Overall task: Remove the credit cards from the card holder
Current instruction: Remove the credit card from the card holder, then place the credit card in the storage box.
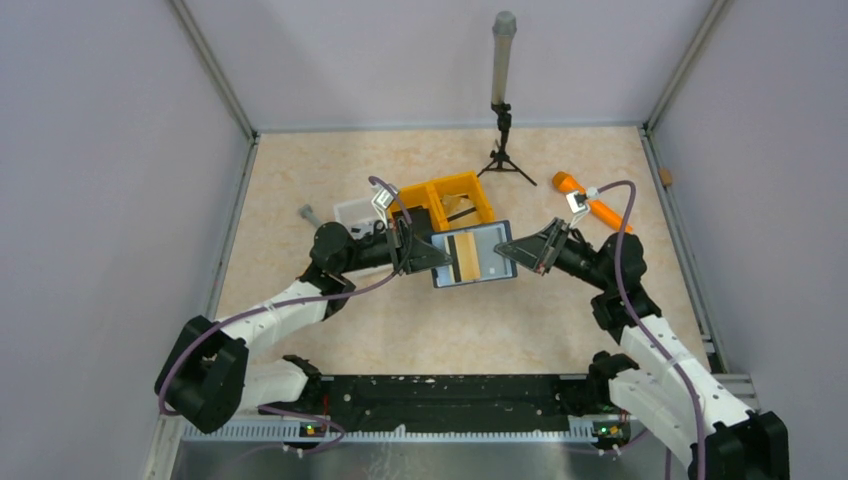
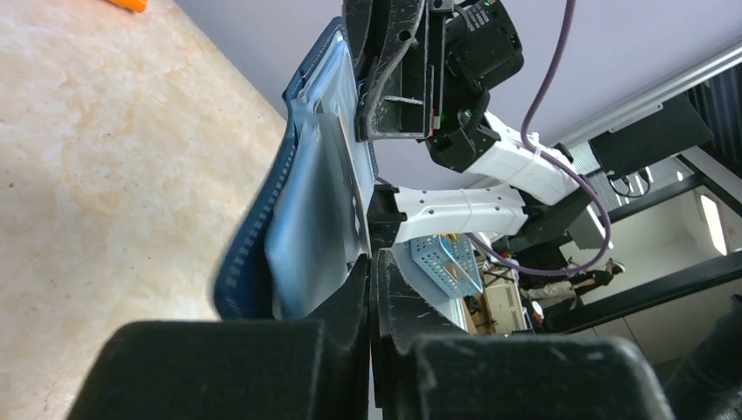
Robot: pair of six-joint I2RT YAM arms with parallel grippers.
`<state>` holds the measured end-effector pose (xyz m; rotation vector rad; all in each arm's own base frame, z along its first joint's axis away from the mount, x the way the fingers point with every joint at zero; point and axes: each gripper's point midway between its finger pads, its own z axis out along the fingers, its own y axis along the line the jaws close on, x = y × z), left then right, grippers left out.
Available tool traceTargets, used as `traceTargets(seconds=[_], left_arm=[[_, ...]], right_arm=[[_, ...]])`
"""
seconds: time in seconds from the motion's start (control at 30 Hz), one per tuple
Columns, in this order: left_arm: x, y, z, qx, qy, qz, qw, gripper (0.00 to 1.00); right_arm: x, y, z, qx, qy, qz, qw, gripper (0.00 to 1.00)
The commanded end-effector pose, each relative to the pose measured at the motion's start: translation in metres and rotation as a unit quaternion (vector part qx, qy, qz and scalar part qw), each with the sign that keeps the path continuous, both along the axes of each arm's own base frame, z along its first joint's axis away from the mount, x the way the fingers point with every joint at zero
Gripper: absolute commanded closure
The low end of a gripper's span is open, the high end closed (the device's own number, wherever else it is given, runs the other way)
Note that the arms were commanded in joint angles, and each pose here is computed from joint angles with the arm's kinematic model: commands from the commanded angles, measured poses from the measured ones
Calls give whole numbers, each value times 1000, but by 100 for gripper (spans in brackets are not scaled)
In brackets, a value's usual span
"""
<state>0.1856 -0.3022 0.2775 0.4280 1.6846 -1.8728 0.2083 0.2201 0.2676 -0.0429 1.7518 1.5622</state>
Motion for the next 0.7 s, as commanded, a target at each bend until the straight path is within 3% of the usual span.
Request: traceTargets(seconds=[0.0, 0.3, 0.5, 0.6, 0.67], left_arm=[[-1, 3, 5, -1, -29, -5, 1000, 100], [11, 6, -3, 14, -25, 12, 1000, 100], [24, 13, -6, 25, -27, 26, 999, 100], [35, 10, -8, 52, -34, 41, 997, 100], [49, 12, -23, 110, -16, 68, 991, 100]], right_arm=[[5, -6, 14, -1, -31, -7, 999, 100], [11, -16, 13, -12, -32, -26, 999, 100], [27, -38, 0, -74, -28, -90, 993, 100], [35, -51, -10, -118, -18, -129, 984, 100], [39, -62, -14, -153, -21, -156, 976, 100]])
